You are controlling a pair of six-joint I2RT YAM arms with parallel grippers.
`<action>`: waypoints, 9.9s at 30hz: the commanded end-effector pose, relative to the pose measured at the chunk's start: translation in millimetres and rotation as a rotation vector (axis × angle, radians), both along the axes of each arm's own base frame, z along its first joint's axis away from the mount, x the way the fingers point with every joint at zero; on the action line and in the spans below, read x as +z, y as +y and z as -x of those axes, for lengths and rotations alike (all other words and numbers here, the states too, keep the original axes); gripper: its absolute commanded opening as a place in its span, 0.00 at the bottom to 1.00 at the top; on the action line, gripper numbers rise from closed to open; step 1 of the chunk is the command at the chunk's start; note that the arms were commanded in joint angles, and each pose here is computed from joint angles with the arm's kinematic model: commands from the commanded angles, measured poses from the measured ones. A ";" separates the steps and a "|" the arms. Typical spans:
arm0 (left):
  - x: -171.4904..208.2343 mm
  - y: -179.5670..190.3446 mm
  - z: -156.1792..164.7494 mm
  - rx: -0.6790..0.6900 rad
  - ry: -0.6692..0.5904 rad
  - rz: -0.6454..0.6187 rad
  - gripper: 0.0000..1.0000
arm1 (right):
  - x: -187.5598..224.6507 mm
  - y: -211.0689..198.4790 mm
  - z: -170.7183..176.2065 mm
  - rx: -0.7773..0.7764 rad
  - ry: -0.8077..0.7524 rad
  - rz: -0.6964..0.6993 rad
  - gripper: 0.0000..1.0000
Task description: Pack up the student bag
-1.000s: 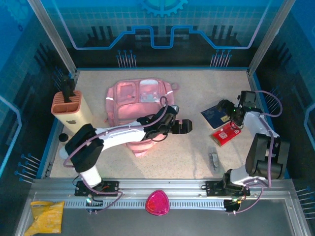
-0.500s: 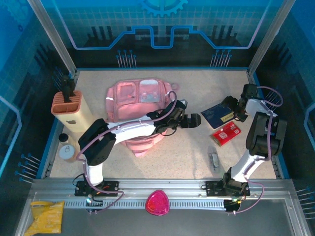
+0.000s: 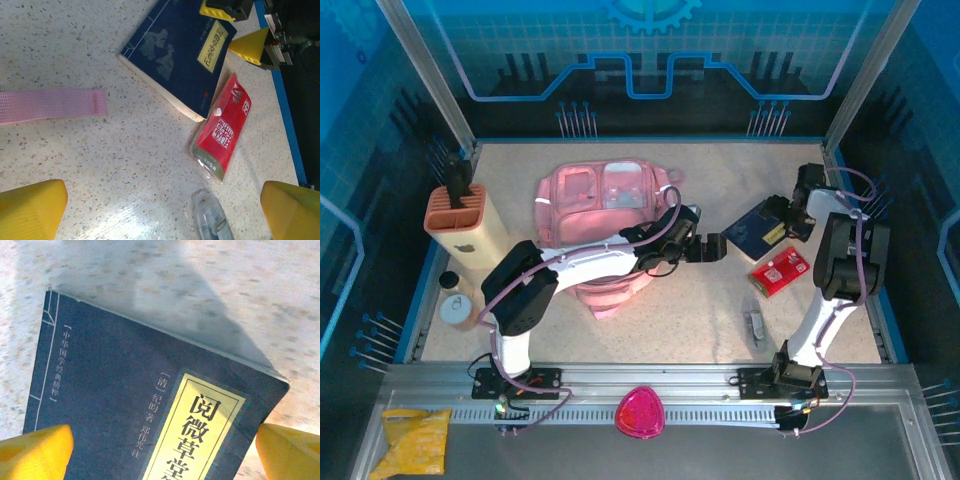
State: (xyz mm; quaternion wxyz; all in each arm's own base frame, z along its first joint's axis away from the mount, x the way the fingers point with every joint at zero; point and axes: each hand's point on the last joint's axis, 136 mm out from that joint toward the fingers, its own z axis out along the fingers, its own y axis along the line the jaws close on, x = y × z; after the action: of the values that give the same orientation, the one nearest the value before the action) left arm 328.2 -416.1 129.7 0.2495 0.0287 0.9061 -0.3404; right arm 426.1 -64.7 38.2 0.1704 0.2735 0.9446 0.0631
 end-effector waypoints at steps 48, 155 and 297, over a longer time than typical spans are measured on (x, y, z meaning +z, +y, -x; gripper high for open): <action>14.2 102.6 14.0 0.183 0.003 -0.036 0.99 | -28.7 203.2 133.2 0.584 0.230 0.169 0.54; -65.2 47.6 17.6 0.123 0.151 -0.132 0.43 | 71.3 184.6 159.7 0.420 -0.162 -0.487 0.07; 169.8 143.3 -30.5 0.081 -0.407 -0.305 0.00 | 63.7 396.2 69.6 0.536 -0.550 -0.365 0.12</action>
State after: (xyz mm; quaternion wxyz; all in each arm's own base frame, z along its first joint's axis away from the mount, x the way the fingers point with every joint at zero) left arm 355.6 -274.5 254.5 0.3827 0.1214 0.9055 -0.1371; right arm 330.4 331.4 86.6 0.3072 -0.0098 0.8948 0.3239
